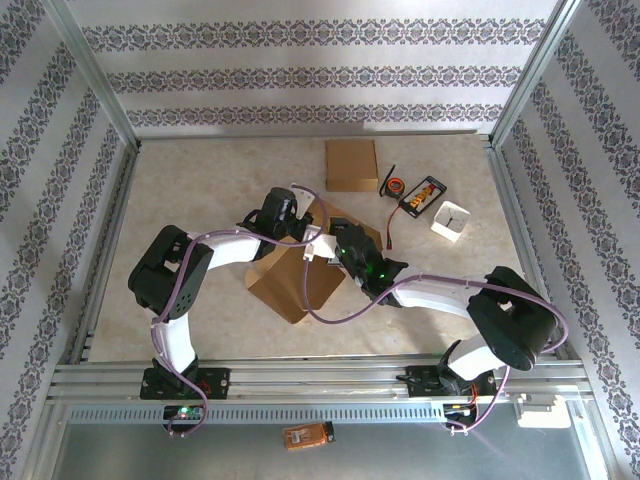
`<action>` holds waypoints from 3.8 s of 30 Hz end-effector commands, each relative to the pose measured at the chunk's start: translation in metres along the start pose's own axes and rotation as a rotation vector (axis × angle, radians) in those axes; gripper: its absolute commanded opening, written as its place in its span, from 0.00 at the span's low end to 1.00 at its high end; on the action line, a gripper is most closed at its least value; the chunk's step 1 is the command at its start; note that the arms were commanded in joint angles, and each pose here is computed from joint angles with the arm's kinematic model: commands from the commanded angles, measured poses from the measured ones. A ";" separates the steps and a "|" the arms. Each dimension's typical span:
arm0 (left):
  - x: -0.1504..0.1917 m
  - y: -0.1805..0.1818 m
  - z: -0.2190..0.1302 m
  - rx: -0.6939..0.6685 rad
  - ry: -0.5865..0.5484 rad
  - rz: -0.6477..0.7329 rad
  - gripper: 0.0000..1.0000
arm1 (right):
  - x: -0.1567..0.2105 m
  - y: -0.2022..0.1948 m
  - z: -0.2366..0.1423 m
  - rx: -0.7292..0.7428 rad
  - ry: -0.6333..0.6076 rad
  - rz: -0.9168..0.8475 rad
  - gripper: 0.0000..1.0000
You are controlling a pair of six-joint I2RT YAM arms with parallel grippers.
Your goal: Fold the paper box
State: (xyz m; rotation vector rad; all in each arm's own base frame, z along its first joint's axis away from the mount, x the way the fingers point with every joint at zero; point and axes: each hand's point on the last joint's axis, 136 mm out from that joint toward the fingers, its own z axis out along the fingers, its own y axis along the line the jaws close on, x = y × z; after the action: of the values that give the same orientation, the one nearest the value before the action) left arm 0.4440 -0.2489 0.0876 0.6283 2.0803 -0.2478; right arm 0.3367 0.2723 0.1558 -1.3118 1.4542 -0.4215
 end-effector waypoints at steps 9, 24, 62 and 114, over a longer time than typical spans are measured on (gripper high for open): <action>0.029 0.029 -0.016 -0.188 0.091 -0.066 0.00 | -0.034 -0.048 -0.071 -0.146 -0.295 0.696 0.80; 0.026 0.032 -0.015 -0.220 0.072 -0.246 0.03 | -0.004 -0.115 -0.071 -0.490 -0.033 1.857 0.77; -0.089 0.044 -0.083 0.265 0.058 -0.826 0.79 | 0.019 -0.060 0.000 -0.339 0.418 2.018 0.78; -0.049 0.036 -0.086 0.167 0.029 -0.895 0.66 | 0.051 0.002 -0.001 -0.259 0.451 1.796 0.68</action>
State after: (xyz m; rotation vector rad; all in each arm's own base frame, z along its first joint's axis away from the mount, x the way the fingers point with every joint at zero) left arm 0.4187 -0.1995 0.1779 -0.2679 2.2525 -0.9123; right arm 0.3288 0.2180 0.1309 0.3144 2.5206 0.7067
